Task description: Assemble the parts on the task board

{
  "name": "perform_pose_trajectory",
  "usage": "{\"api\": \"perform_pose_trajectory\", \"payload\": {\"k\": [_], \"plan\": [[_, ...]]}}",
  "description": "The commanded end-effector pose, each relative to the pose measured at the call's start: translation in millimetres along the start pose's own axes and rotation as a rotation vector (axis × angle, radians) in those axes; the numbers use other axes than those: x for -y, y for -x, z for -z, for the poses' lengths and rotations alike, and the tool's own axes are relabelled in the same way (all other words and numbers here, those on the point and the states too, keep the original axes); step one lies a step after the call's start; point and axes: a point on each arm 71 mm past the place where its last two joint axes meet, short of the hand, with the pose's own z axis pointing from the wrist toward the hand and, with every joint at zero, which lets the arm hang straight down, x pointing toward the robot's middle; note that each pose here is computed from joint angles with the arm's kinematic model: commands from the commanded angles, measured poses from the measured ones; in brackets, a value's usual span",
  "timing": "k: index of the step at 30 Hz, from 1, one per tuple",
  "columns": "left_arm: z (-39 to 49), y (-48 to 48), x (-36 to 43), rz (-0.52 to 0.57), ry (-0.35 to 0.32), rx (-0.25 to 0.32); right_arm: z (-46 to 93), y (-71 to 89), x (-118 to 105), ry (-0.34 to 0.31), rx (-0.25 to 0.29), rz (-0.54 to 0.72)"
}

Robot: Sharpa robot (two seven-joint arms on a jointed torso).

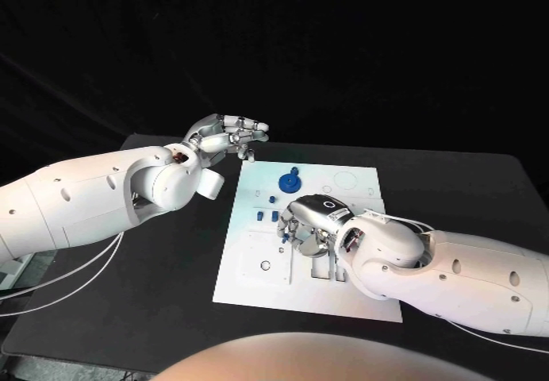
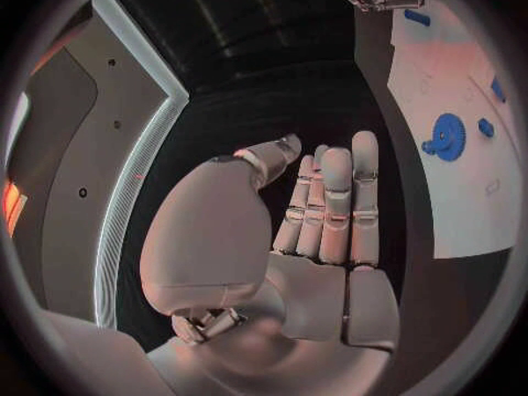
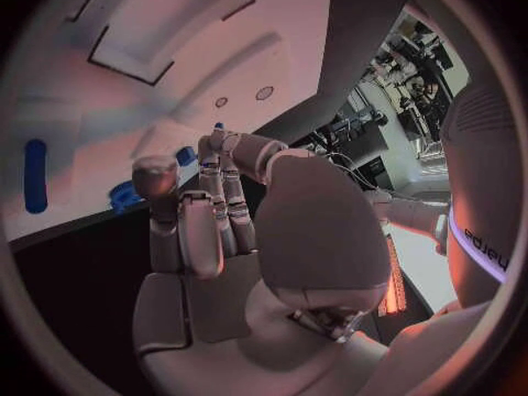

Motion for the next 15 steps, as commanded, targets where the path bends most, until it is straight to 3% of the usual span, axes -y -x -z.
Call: {"api": "perform_pose_trajectory", "payload": {"k": [1, 15], "plan": [[-0.7, -3.3, 0.7, 0.010, -0.005, -0.020, -1.0, -4.0, -1.5, -0.002, -0.017, 0.031], [-0.6, -3.9, 0.8, 0.010, -0.004, -0.024, -2.7, -9.4, -3.1, -0.007, -0.034, 0.038]]}}
